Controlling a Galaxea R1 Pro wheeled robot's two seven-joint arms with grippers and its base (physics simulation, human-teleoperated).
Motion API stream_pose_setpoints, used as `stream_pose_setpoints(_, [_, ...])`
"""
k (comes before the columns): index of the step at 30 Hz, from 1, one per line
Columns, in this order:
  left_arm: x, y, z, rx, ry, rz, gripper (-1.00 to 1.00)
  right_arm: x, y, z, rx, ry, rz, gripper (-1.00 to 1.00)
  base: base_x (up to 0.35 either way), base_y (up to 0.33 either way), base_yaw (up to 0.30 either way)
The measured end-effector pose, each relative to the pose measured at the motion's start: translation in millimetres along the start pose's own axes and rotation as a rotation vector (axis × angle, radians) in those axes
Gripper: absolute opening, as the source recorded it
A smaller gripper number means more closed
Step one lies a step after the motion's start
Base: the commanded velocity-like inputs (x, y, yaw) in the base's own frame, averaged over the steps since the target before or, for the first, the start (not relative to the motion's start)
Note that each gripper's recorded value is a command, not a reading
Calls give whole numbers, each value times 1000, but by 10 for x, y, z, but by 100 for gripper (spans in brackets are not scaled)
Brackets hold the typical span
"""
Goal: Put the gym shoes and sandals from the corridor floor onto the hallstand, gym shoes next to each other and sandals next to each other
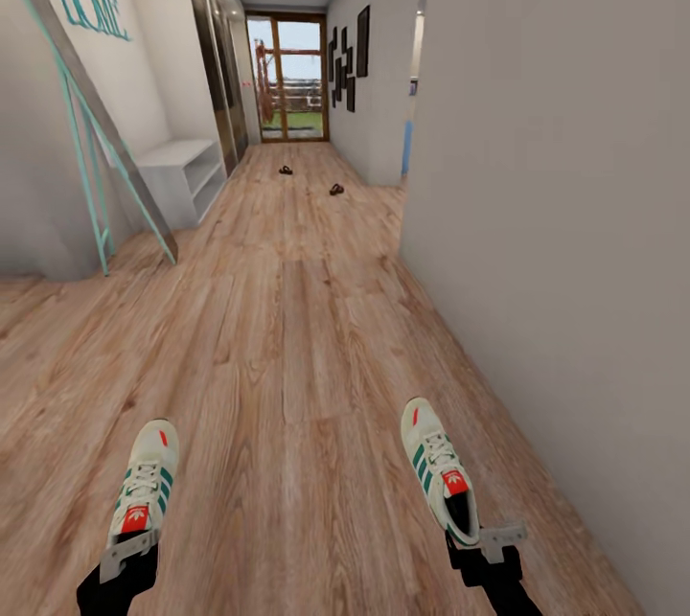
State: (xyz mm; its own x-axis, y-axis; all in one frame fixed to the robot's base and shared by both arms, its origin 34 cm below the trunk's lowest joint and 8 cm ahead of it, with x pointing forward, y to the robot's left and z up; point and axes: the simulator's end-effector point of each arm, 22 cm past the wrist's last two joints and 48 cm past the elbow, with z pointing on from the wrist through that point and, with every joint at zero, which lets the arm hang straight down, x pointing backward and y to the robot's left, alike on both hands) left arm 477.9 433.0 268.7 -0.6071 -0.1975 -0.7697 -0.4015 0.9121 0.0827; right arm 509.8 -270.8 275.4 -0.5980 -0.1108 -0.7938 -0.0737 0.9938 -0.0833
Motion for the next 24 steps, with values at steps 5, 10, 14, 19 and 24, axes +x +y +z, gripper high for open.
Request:
stream_pose_setpoints(5, [-5, 0, -1, 0, -1, -1, -100, -3, -5, -3, 1, -1, 2, -100, -211, -178, 279])
stream_pose_setpoints(10, [-18, 1, -3, 1, -3, -1, -100, -14, -7, -5, 2, -3, 2, -100, -48, -51, 279])
stream_pose_setpoints(14, [-30, -2, -4, 3, -6, -3, -100, -29, -10, -4, 2, -6, 2, -100, -3, -3, 279])
stream_pose_setpoints(19, [-30, -11, -5, 6, -7, -3, -100, -32, -12, -5, 4, -7, 2, -100, 0, 0, 279])
stream_pose_setpoints(24, [-32, -7, -5, 5, -7, -4, -100, -30, -13, -6, 4, -6, 2, -100, 0, 0, 279])
